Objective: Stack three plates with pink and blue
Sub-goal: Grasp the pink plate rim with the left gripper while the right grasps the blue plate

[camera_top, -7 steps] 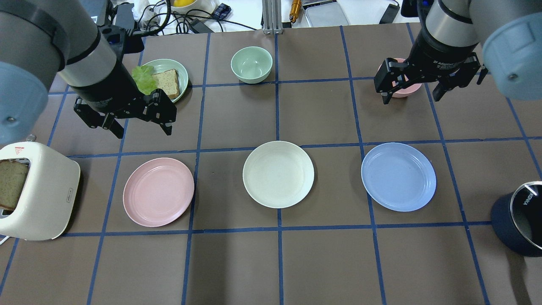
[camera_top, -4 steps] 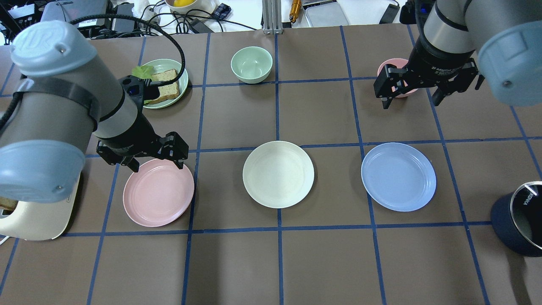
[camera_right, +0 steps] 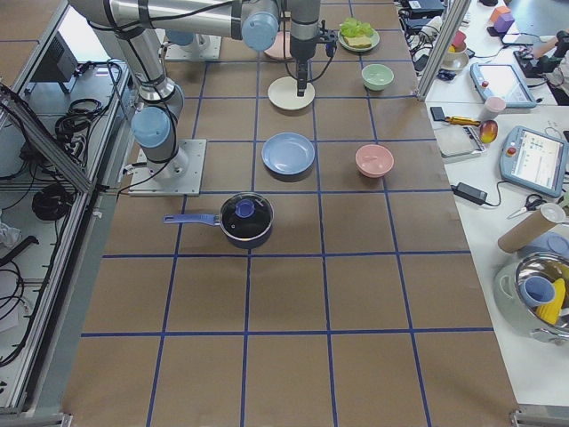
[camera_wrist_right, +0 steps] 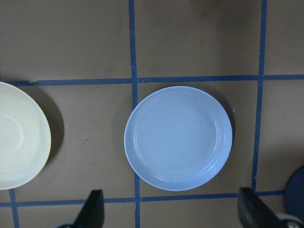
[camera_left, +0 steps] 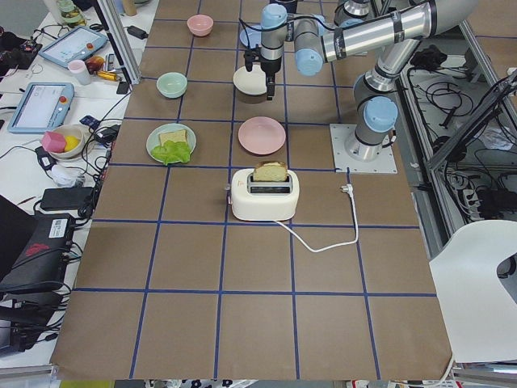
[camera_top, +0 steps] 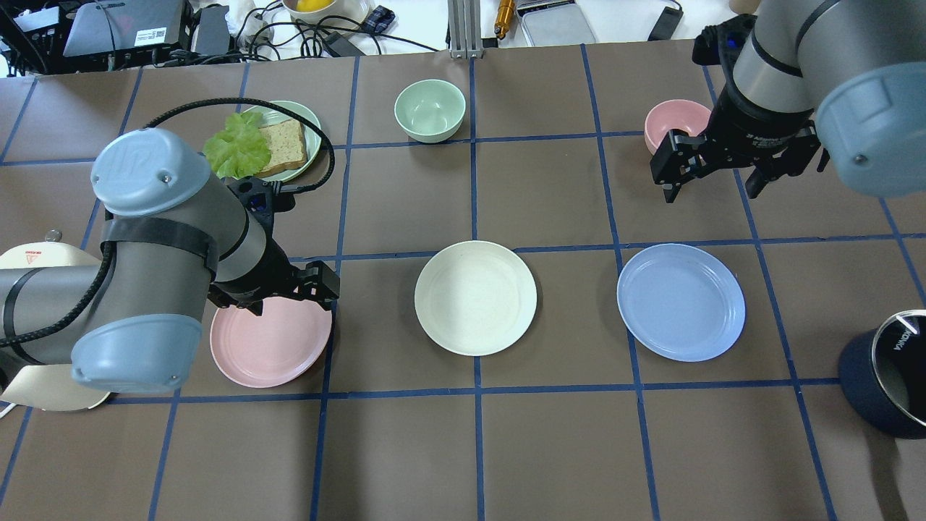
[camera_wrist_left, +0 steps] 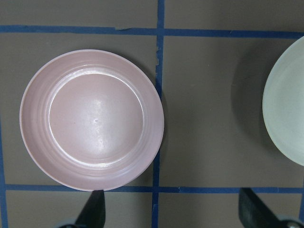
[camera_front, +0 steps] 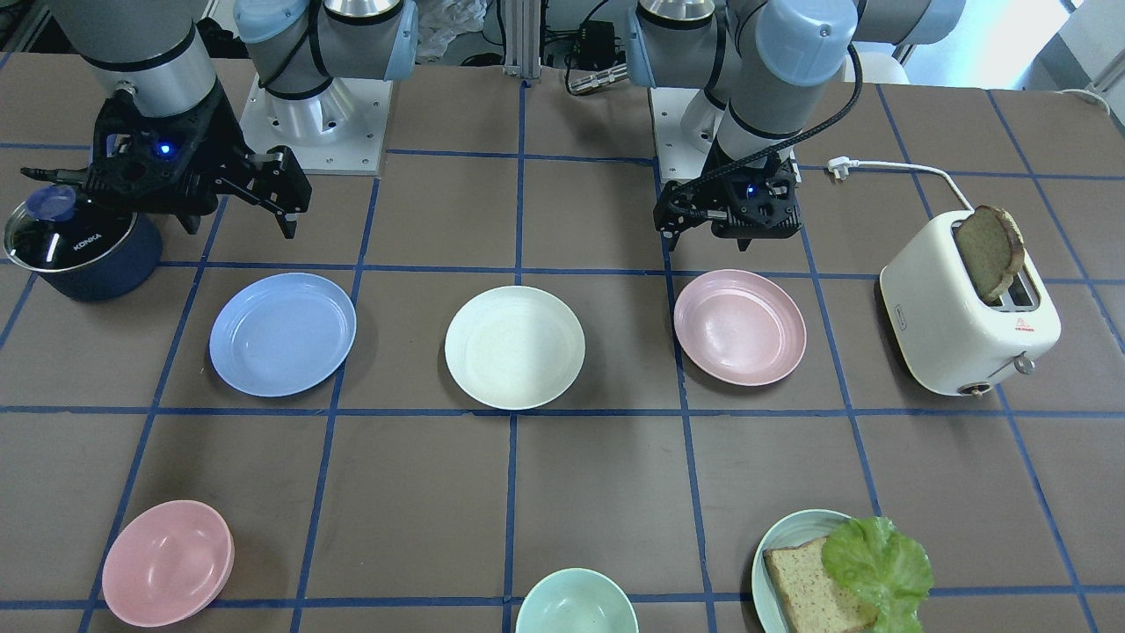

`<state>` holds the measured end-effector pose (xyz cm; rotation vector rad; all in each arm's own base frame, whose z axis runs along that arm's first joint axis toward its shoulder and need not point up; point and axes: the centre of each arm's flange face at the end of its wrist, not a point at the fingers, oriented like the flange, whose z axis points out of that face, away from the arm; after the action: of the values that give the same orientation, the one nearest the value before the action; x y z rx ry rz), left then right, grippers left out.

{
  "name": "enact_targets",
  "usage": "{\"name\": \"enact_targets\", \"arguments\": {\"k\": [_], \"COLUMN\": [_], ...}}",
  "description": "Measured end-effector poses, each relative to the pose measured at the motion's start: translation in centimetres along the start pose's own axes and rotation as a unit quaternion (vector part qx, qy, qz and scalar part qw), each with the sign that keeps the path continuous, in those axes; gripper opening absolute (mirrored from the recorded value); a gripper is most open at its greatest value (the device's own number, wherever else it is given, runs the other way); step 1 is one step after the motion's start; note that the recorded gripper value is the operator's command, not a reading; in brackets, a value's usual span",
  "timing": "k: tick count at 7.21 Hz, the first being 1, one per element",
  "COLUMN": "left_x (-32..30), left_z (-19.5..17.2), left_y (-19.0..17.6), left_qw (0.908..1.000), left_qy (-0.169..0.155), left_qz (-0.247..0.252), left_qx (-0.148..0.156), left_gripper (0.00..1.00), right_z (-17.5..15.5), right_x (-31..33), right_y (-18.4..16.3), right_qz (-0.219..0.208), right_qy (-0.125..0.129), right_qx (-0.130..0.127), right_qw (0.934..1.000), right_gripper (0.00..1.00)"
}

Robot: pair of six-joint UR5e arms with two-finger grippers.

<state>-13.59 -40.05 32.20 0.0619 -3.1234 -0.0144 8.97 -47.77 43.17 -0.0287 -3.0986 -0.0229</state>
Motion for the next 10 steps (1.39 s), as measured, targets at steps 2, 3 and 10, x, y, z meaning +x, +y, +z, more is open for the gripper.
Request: {"name": "enact_targets", "arguments": {"k": [2,3,10], "left_x": [0.0,0.0,1.5], "left_z": [2.1,3.0,7.5], "left_y": [0.2,0.2,-1.5], "left_qw": [0.9998,0.9995,0.9986], "left_qy": [0.0,-0.001,-0.006], "left_qz": [-0.008,-0.009,0.033], "left_qx": [-0.02,-0.03,-0.042], "left_gripper": [0.73,0.71,0.71], "right_z": [6.5,9.4,20.0], "right_x": [4.0,6.0,14.6], "right_y": [0.6,1.2,1.9], "right_qz": [0.014,0.013,0.038], "right_qy": [0.0,0.003,-0.026], "right_qx": [0.002,0.009,-0.013], "right_qw": [0.9999,0.9999,0.9989], "right_gripper": [1.0,1.0,1.0]}}
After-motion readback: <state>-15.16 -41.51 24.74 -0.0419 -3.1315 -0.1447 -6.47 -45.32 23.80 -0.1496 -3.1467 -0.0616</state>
